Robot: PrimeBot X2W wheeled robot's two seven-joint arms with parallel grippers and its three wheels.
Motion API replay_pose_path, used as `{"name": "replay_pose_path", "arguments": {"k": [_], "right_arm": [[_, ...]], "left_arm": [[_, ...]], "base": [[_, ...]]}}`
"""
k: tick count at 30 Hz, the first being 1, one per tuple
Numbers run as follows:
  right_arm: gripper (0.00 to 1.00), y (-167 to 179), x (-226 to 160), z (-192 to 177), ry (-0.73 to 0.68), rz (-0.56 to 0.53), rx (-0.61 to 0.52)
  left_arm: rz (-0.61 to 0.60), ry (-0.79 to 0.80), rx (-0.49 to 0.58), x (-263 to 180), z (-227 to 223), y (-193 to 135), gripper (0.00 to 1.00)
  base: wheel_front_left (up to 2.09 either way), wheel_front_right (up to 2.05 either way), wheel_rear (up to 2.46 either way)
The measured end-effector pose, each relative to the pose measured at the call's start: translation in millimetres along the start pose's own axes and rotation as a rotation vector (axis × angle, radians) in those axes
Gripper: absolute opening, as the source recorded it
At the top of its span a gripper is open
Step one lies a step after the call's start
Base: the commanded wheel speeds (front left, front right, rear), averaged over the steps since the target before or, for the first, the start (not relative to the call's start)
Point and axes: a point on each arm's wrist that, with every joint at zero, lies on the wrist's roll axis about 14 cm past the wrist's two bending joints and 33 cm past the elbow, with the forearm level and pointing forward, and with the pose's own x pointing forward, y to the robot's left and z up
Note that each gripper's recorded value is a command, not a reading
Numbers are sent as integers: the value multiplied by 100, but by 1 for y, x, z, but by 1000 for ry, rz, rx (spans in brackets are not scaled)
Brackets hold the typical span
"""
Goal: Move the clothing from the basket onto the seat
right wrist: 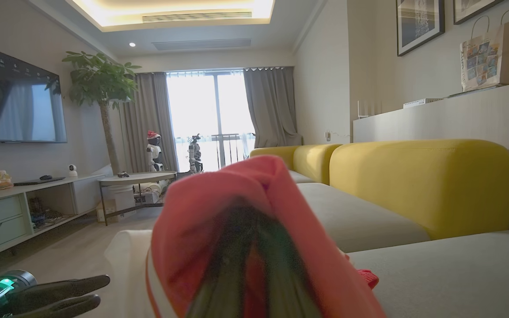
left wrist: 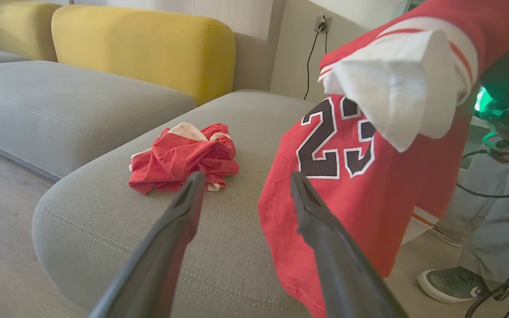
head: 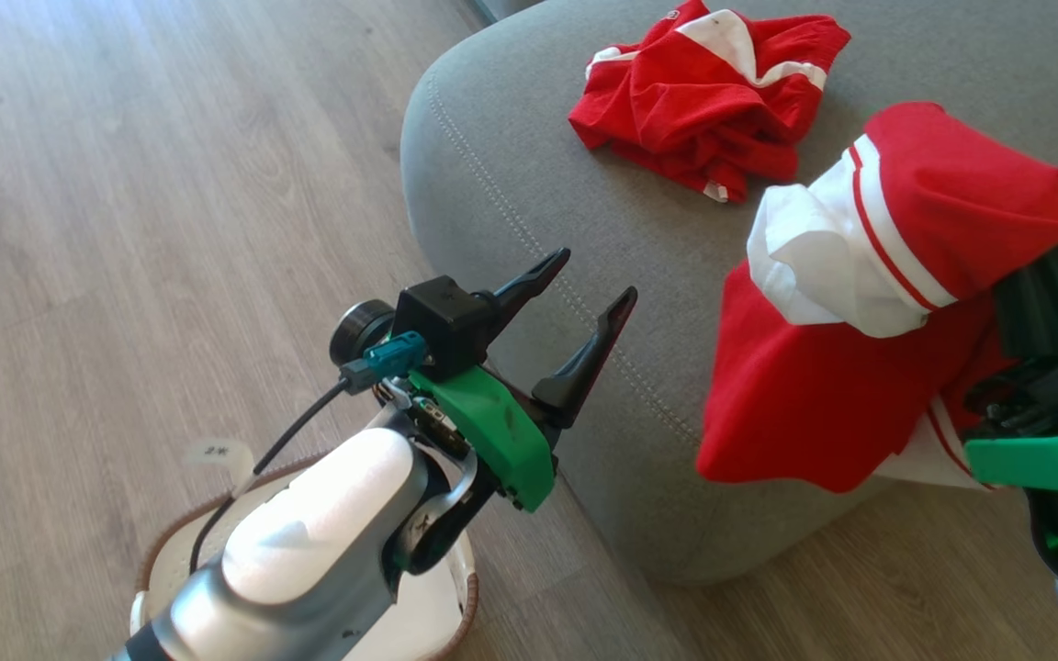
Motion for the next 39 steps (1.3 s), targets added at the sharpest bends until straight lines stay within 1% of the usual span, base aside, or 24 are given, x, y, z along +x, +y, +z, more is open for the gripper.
{"name": "replay_pose_path", "arguments": {"k": [7,10,16,21,23,24,28,31,35,39], "right_arm": [[0,-4,0,-1,8,-13,-7],[0,-10,10,-4,15,-16,-6],[0,-25,56,1,15,35,-102],[0,-37,97,-14,59,52,-144],[0,-51,112,-23,85,28,-158],[0,-51,112,-23,85,28,-158],[0,-74,143,-33,107,-18,-187],[0,-85,168,-38,111,-33,-216],[0,-93,197,-60,143,-42,-235],[0,-97,212,-107,234,-41,-251]], "left_arm": [[-7,4,-13,2,-5,1,100],[-7,9,-23,3,-10,4,100],[-14,27,-29,7,-17,15,100],[4,25,-30,11,-20,33,100],[11,25,-33,12,-22,40,100],[11,25,-33,12,-22,40,100],[31,21,-43,15,-26,55,100],[49,15,-47,18,-29,70,100],[79,23,-62,20,-41,92,100],[109,40,-81,18,-58,112,100]], "base": [[0,0,0],[0,0,0],[0,0,0],[0,0,0],[0,0,0],[0,0,0],[0,0,0],[0,0,0],[0,0,0],[0,0,0]]}}
